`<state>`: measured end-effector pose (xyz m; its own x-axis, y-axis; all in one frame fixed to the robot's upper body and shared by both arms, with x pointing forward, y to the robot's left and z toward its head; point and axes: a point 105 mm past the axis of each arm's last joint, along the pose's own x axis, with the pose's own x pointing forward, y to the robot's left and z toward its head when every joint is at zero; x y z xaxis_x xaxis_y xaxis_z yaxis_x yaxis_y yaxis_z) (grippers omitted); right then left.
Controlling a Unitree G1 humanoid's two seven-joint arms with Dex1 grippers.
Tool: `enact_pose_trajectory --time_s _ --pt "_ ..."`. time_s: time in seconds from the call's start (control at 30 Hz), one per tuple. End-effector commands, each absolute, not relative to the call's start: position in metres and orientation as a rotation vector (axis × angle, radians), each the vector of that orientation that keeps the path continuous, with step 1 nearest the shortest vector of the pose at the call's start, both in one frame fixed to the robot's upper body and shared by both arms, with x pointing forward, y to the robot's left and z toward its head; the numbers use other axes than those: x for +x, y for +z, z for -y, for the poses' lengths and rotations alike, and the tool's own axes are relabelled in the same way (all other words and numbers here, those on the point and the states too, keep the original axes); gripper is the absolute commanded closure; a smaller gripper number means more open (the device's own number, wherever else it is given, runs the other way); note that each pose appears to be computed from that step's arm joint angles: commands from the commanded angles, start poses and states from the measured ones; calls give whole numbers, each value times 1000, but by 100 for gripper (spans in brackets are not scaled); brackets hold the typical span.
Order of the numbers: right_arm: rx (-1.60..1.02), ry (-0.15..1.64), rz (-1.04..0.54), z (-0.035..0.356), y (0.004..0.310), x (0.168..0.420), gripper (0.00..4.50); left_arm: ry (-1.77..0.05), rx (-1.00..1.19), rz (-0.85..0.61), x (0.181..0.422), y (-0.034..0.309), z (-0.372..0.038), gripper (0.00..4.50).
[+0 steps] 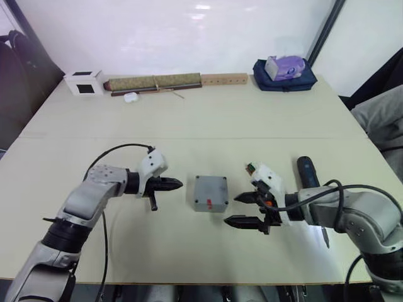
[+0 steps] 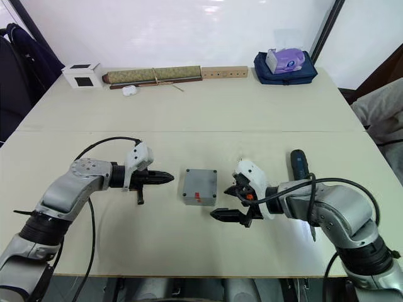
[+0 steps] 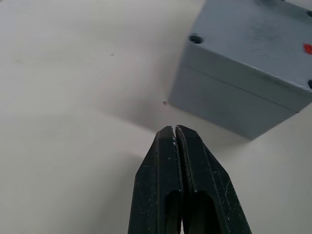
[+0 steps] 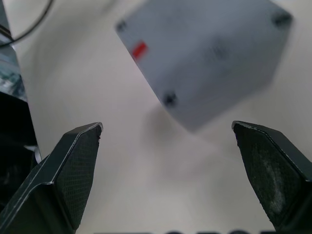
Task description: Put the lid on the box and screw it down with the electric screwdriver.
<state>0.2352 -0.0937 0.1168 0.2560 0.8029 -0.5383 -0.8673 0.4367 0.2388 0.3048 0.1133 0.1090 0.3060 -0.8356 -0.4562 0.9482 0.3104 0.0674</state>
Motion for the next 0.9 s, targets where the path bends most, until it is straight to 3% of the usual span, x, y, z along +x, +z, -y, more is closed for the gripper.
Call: enact_pose_trajectory --time_s 0.03,0.37,0.57,0.7,0.9 --pt "-133 1155 -606 85 121 236 8 -1233 407 -335 306 109 -104 450" --pt "-81 1247 -607 72 121 215 8 -1277 444 -270 317 113 -76 450" --pt "-219 1144 -608 102 124 224 8 -1207 493 -340 325 111 -111 450" --pt "-272 1079 -598 118 125 240 8 -1234 525 -409 312 101 -128 450" --pt "-333 1058 -533 114 122 261 8 -1321 441 -467 279 94 -118 450"
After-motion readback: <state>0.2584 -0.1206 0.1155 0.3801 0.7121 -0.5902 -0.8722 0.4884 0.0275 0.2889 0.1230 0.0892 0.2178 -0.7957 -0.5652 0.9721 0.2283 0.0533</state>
